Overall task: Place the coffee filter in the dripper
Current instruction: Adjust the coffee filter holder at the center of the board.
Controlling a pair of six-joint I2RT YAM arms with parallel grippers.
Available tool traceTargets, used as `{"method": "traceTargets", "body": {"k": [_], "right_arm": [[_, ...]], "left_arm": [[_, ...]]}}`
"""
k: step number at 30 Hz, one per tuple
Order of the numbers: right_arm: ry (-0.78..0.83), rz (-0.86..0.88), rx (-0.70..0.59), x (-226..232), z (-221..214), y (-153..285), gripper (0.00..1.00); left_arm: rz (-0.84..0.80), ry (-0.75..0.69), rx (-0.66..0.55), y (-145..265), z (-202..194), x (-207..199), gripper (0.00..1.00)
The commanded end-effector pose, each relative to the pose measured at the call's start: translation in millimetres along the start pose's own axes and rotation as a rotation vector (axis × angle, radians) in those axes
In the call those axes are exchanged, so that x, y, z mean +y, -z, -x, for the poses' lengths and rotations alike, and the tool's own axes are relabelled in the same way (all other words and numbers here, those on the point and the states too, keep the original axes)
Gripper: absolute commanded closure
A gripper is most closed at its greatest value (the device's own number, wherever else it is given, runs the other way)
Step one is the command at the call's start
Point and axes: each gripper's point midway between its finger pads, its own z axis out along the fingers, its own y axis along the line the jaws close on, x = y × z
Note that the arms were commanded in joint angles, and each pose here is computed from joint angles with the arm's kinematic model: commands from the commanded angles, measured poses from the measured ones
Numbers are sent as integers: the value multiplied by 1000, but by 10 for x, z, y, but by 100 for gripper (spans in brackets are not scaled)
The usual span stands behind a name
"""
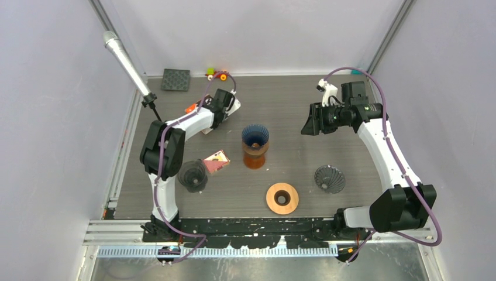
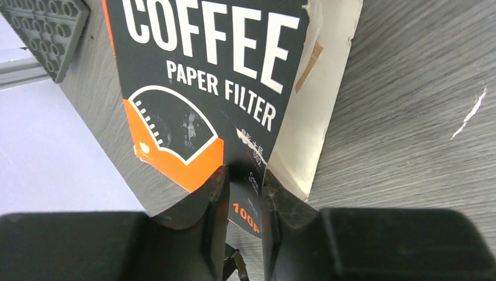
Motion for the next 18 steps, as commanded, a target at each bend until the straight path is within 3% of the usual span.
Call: {"method": "traceTargets", "body": {"k": [1,4,13,18], "right_arm": [[31,10,-32,11,74,10,45],[34,7,-30,3,60,7,45],[38,-1,-20,-22,25,-9,45],[38,-8,-16,-42,7,-14,45]], "left_arm": [[22,81,-87,297,237,254,81],[28,89,-104,367,249,297,94],[-20,101,-103,328,155,86,93],[-41,117,-119,369,149,43,100]]}}
